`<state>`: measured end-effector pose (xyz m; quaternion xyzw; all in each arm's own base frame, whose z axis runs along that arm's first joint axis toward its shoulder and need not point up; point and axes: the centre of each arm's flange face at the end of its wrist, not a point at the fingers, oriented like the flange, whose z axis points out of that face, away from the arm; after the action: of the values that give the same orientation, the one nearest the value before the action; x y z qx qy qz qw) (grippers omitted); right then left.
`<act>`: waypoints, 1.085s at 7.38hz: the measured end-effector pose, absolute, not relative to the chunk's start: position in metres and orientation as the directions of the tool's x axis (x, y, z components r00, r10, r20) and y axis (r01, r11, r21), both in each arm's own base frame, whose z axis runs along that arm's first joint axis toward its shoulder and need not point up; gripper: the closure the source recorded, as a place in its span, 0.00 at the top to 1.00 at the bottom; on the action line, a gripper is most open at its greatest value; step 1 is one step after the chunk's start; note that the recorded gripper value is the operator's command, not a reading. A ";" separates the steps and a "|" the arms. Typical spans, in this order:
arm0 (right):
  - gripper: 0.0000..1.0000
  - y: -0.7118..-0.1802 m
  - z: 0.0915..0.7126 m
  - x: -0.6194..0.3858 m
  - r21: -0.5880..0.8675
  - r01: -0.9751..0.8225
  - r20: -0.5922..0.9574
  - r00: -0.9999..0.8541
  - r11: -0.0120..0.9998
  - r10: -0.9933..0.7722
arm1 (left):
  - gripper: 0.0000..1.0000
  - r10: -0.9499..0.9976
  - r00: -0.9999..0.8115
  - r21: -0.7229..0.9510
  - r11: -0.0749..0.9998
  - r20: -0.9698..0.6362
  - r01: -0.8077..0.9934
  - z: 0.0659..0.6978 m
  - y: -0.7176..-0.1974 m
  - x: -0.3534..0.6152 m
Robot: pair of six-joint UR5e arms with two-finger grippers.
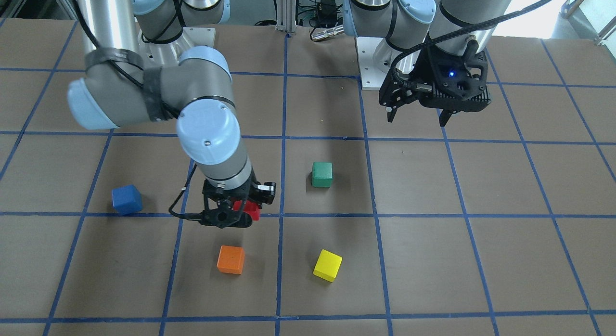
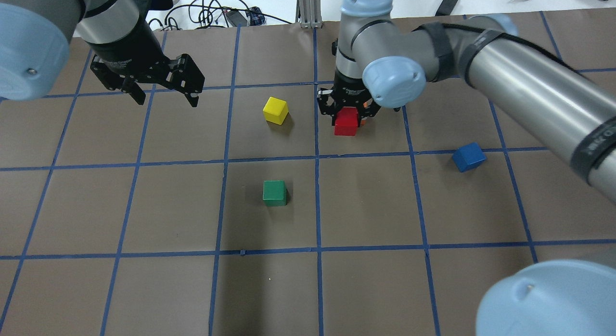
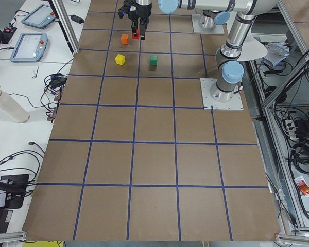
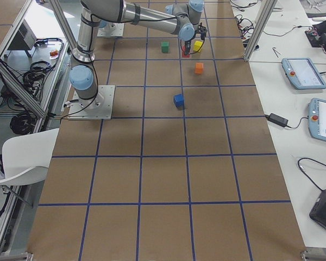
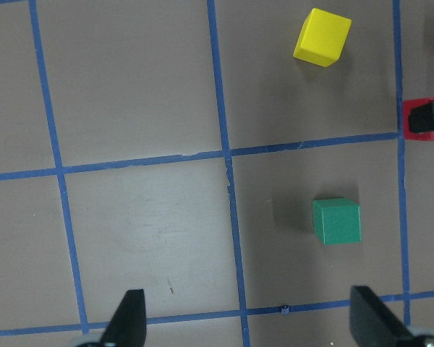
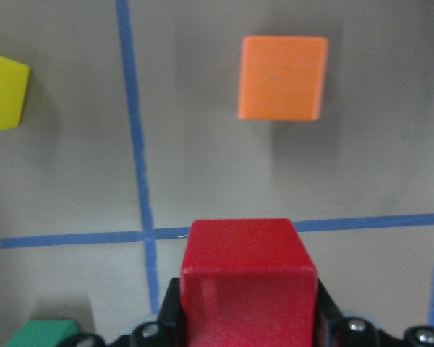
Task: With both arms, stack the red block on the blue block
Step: 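Carry the red cube with the right gripper over the blue cube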
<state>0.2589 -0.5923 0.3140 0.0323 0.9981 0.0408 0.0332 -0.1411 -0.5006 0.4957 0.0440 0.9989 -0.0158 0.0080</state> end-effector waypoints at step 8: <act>0.00 -0.542 0.284 0.018 0.017 -0.287 -0.029 -0.958 0.958 -0.287 | 1.00 0.095 -0.995 -0.032 0.995 -0.019 0.096 0.496 -0.499 -0.141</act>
<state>0.0183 -0.5424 0.2836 -0.1451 0.9893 0.0105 0.0132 -0.1409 -0.4990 0.4963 0.0477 0.9987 -0.0164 0.0089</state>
